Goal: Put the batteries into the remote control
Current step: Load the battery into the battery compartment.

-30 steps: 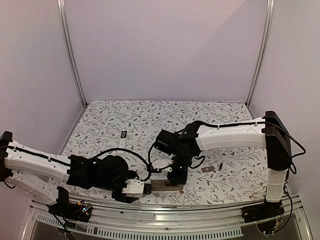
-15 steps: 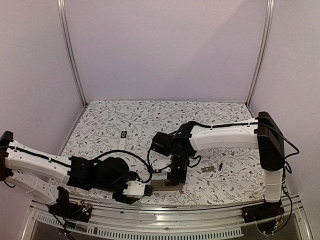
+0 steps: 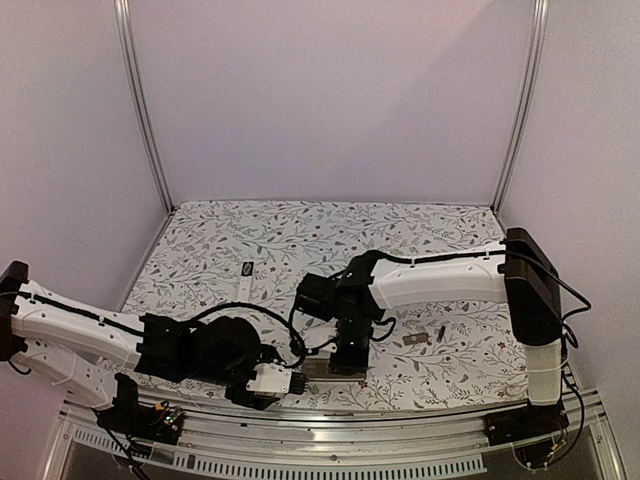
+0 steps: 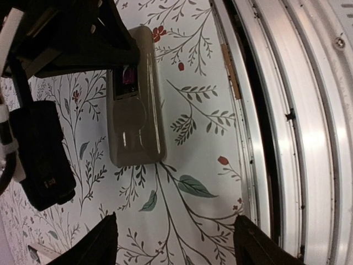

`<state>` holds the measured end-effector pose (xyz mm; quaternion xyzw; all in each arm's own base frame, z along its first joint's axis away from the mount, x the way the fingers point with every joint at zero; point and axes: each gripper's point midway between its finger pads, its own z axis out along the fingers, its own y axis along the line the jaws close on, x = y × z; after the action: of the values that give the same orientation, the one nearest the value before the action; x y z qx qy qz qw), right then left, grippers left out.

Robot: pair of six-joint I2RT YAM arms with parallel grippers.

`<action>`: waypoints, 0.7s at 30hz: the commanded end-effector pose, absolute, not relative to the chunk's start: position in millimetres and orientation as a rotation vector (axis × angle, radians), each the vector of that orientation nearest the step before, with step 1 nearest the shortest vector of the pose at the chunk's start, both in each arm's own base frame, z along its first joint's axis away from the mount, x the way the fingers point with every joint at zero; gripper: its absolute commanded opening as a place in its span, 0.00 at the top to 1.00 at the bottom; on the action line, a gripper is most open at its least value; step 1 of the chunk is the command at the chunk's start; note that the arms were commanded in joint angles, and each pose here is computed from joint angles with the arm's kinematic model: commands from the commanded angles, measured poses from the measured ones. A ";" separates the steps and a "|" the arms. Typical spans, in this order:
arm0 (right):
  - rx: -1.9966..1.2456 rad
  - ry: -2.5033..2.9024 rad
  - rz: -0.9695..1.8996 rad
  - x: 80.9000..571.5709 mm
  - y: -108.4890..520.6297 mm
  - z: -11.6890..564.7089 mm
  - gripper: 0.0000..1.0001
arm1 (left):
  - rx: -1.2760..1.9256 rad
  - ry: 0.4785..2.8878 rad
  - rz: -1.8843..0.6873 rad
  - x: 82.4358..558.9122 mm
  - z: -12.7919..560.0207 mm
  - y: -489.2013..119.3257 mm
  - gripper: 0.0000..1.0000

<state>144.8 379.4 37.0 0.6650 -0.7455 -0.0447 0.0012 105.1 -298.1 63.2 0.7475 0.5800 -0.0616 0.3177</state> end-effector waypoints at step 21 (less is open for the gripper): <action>2.124 -2.343 -0.120 150.3 390.3 38.5 0.78 | 1.944 1.503 -0.172 104.4 71.6 -311.1 0.28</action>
<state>149.9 382.1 37.8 0.6677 -0.7435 -0.0361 -0.0062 108.1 -300.4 64.5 0.7456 0.5810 -0.0531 0.3220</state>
